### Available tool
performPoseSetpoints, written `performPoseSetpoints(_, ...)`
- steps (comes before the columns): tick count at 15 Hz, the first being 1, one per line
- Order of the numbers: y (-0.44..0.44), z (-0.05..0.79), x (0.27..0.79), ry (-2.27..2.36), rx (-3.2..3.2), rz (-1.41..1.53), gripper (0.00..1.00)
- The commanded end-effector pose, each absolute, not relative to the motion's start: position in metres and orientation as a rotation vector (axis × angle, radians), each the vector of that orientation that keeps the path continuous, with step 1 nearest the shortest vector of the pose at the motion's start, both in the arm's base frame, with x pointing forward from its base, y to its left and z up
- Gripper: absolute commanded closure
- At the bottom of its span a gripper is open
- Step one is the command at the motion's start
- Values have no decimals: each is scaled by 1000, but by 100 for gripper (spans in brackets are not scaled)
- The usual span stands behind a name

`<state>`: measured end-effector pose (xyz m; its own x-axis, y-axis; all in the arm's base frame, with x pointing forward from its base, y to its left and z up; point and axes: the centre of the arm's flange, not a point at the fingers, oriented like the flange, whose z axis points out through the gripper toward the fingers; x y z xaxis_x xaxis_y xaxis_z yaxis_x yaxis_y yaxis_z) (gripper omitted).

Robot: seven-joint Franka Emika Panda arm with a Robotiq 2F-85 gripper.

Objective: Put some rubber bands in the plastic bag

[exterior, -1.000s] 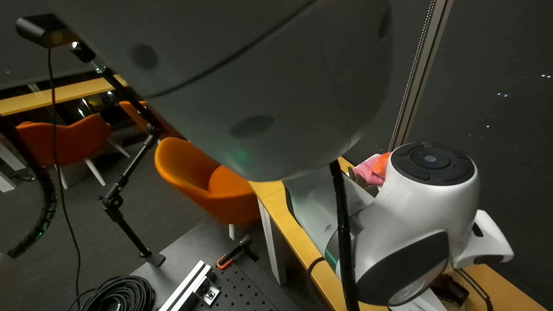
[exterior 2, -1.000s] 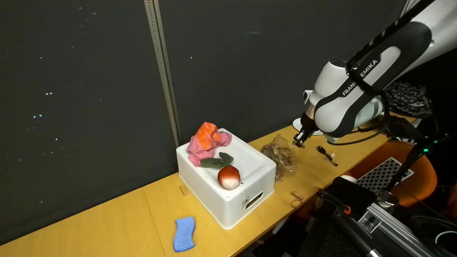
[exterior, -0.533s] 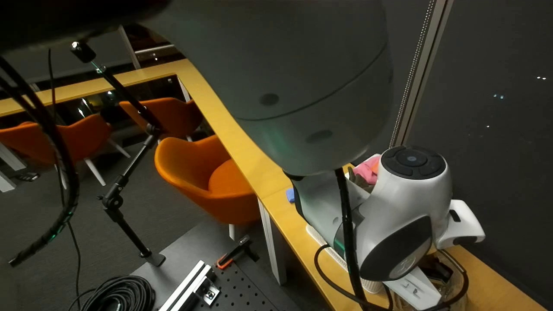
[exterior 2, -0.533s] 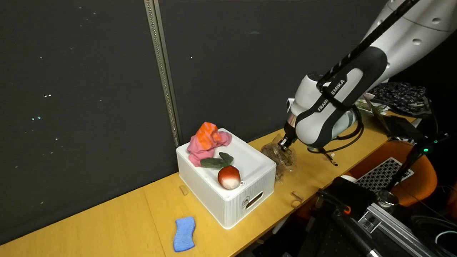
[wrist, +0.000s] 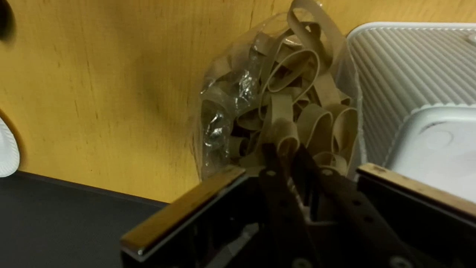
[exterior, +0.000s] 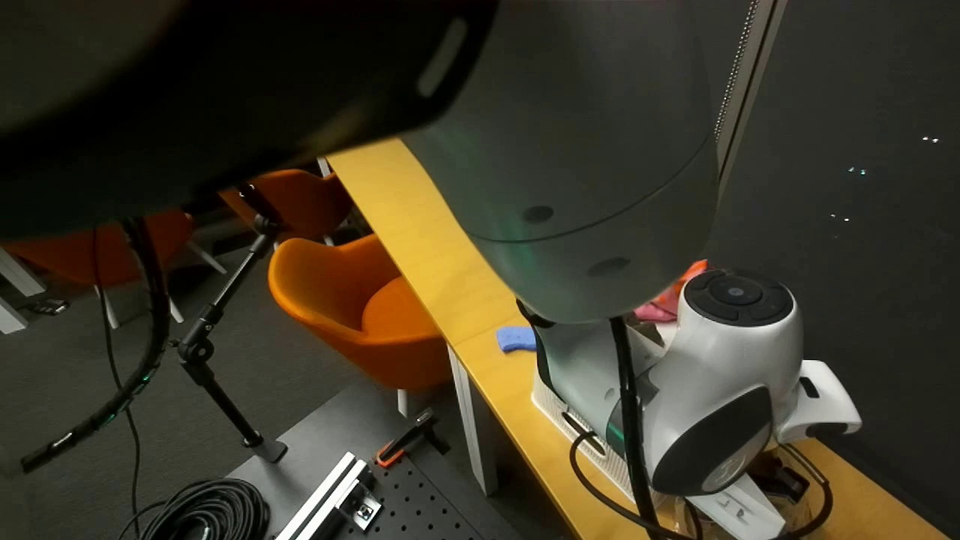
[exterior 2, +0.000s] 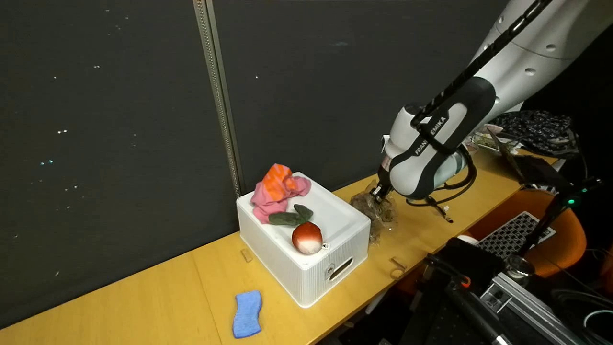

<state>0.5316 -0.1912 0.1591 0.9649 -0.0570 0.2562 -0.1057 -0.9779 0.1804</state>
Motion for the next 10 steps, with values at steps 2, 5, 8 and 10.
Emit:
performPoseSetpoints(2,-192,166,533,-149,2913,369,45)
performPoseSetpoints(5,-195,171,526,-185,2920,308,22)
performPoseSetpoints(8,-192,191,510,-218,2912,237,1)
performPoseSetpoints(10,-188,215,503,-239,2909,240,0)
